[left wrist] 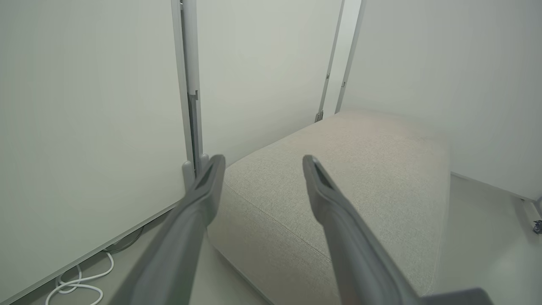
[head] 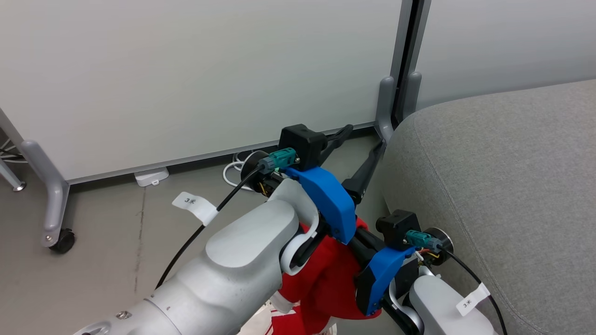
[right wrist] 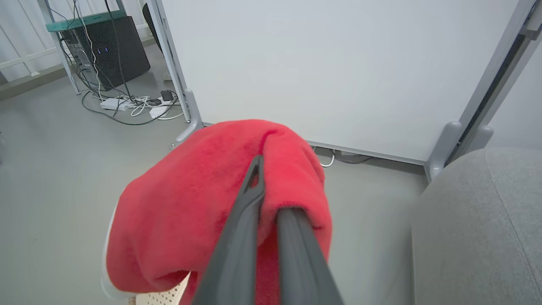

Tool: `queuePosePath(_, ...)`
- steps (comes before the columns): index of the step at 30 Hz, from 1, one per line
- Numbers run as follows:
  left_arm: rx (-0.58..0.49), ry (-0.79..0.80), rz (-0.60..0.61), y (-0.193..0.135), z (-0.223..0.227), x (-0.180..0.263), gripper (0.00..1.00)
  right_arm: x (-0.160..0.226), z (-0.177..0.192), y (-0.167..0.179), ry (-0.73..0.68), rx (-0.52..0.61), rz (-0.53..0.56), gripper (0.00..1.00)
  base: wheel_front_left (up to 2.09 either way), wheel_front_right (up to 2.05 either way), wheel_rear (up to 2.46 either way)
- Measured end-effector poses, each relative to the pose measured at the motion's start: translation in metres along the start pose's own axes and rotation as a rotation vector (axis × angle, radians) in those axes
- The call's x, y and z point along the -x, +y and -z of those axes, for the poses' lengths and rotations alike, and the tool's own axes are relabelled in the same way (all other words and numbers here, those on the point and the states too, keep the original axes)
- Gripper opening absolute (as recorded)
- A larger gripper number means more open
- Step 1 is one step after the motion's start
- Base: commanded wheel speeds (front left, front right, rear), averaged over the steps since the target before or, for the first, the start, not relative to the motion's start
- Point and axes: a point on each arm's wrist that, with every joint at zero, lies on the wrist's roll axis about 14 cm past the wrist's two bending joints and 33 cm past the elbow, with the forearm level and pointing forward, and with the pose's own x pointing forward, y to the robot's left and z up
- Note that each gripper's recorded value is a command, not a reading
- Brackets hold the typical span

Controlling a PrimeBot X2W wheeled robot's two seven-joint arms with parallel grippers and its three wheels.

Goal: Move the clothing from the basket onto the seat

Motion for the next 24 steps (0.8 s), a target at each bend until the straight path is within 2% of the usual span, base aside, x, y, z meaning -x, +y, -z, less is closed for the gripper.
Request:
queuePosePath(7, -0.014, -0.059, -0.095, 0.028, -0.003, 0.010, 1.00, 0.001, -0.001, -0.001, -0.005, -0.001, 0.004, 0.00, 0.00, 0.00, 0.00)
queuePosePath(11, 0.026, -0.057, -0.155, 0.047, 0.011, 0.026, 1.00, 0.000, 0.001, -0.004, -0.002, 0.003, 0.011, 0.00, 0.00, 0.00, 0.00)
queuePosePath(14, 0.040, -0.105, -0.189, 0.060, 0.005, 0.038, 1.00, -0.001, 0.002, -0.006, -0.001, 0.004, 0.017, 0.00, 0.00, 0.00, 0.00)
queuePosePath(20, 0.018, -0.136, -0.306, 0.092, 0.018, 0.081, 1.00, -0.001, 0.003, -0.012, -0.002, 0.015, 0.032, 0.00, 0.00, 0.00, 0.00)
queuePosePath(24, 0.016, -0.137, -0.359, 0.102, 0.031, 0.105, 1.00, 0.001, 0.002, -0.015, -0.006, 0.017, 0.045, 0.00, 0.00, 0.00, 0.00)
